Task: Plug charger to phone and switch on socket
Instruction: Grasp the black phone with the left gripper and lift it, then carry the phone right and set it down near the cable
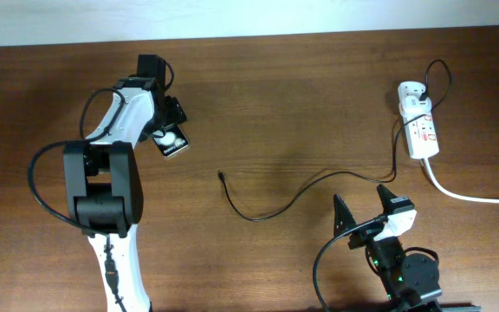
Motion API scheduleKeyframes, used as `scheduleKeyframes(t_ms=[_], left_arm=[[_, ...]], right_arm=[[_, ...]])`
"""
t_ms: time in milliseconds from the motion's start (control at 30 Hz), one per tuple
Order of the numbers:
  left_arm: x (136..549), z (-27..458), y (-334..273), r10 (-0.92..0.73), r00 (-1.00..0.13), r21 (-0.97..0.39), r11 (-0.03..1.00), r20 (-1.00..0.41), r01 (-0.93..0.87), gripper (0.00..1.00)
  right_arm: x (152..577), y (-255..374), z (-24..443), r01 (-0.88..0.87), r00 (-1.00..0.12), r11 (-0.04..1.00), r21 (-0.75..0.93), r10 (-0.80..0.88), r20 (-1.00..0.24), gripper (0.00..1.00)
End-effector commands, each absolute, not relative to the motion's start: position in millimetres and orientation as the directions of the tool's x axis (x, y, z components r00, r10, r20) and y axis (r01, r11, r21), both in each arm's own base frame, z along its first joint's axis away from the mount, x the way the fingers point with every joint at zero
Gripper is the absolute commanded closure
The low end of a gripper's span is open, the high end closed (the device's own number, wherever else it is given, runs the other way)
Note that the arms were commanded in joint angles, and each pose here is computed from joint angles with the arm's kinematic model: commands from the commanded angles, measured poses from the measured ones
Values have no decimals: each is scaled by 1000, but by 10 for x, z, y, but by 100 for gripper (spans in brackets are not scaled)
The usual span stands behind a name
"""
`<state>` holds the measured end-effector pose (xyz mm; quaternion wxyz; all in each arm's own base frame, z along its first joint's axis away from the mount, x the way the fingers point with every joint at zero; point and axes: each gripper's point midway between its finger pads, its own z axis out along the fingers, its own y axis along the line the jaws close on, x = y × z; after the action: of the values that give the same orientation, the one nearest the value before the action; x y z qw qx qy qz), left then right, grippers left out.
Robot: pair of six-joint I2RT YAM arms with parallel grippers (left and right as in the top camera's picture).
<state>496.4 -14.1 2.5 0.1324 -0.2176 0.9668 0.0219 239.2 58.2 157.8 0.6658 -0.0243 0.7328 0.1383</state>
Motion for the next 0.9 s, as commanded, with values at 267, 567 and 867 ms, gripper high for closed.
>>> scheduleKeyframes(t_ms=[267,567,867], left_arm=[[4885,-228,-152,-433,-877,-15,898,-207,-440,30],[4957,-124,-287,-433,-881,-83,902,-190,-425,69],[5153,503,-957,-321,-913,-117,947,-251,-300,77]], right_arm=[[2395,563,1552,-212,-113,964,160,138,-984,1],[2394,563,1552,-212,-114,964,160,138,-984,1],[2395,563,1552,-212,-114,964,160,138,-984,1]])
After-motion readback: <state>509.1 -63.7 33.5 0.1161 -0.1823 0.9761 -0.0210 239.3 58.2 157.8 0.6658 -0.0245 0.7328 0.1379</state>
